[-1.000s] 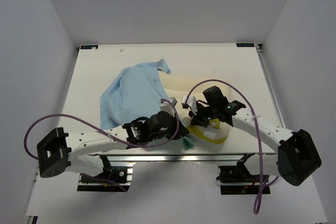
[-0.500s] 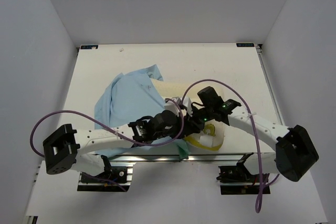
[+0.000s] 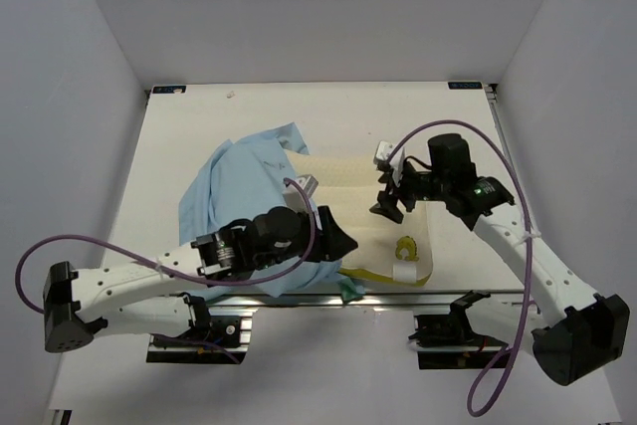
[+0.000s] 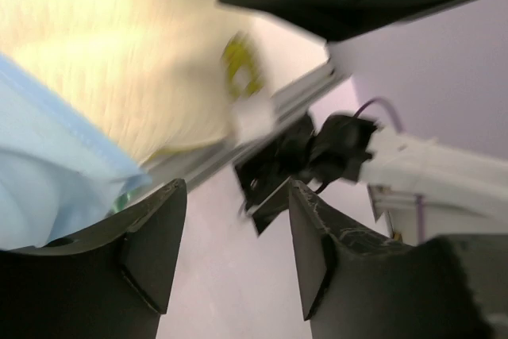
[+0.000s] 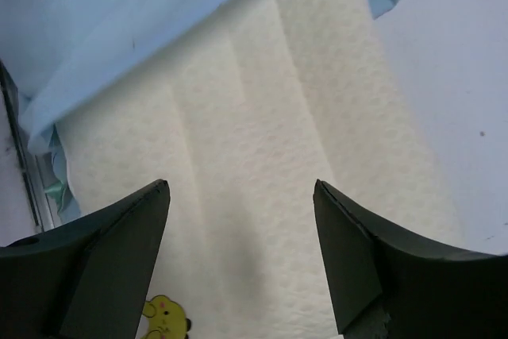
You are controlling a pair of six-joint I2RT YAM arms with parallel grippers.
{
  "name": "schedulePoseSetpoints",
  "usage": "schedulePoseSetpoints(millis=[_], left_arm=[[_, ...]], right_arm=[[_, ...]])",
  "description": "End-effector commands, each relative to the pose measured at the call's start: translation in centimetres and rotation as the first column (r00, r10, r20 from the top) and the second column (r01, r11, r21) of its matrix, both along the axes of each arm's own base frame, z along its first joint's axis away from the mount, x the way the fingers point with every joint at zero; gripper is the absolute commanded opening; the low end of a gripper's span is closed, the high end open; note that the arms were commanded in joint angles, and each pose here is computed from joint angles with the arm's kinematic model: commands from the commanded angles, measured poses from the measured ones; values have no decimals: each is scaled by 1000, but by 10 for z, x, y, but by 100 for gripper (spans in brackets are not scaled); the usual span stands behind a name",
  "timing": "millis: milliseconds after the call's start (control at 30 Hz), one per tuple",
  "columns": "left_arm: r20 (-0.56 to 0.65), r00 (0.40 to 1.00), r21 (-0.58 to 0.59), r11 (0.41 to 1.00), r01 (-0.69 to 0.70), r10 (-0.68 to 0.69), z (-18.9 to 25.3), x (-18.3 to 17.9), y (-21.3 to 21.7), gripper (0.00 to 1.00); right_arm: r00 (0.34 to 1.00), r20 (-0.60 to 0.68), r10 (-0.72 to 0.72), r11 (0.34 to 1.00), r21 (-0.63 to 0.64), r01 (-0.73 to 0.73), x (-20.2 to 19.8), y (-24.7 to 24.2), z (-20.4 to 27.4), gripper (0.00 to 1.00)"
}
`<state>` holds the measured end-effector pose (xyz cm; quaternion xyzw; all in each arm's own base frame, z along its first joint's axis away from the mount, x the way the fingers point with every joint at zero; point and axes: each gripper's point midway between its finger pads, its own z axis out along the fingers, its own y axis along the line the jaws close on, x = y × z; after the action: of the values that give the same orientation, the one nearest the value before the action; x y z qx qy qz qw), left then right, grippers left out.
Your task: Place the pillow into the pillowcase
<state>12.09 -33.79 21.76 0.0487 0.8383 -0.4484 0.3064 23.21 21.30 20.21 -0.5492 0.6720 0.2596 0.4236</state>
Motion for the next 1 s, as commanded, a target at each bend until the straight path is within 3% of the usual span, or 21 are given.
schedulePoseSetpoints(millis=[0,33,200,367,400,467,500,533,600,667,833,967], left_arm=[[137,986,7,995,-100,98,58,22,19,65],[148,980,65,987,-147,137,53,33,26,66],[177,971,118,976,-182,160,65,73,30,69],[174,960,214,943,-255,220,48,129,47,70],[176,959,241,935,-262,223,42,140,49,70],[181,947,224,926,-303,266,50,162,61,70],[172,950,215,931,-294,260,50,166,61,70],[177,943,211,925,-315,281,53,176,69,70],[180,939,218,919,-327,292,52,186,78,70],[180,936,233,912,-338,301,52,192,86,70],[180,930,274,892,-360,321,45,214,111,70],[164,940,285,898,-336,300,38,231,119,70]], right_arm=[[998,29,-47,998,33,46,13,-3,23,79],[995,27,-95,995,40,94,22,-5,25,80],[962,-88,-260,957,107,268,74,-2,23,86],[965,-154,-211,965,125,231,118,12,20,87],[962,-182,-203,971,90,222,132,17,1,88],[980,-138,-142,986,70,153,155,24,9,89],[973,-196,-124,991,24,131,167,28,-20,89],[990,-130,-56,997,47,62,184,37,1,89],[962,-273,-10,1000,-7,8,185,38,-40,89],[945,-322,61,997,-16,-70,188,44,-56,89],[922,-371,112,988,-56,-142,188,42,-93,89],[871,-446,205,968,-39,-248,160,40,-116,89]])
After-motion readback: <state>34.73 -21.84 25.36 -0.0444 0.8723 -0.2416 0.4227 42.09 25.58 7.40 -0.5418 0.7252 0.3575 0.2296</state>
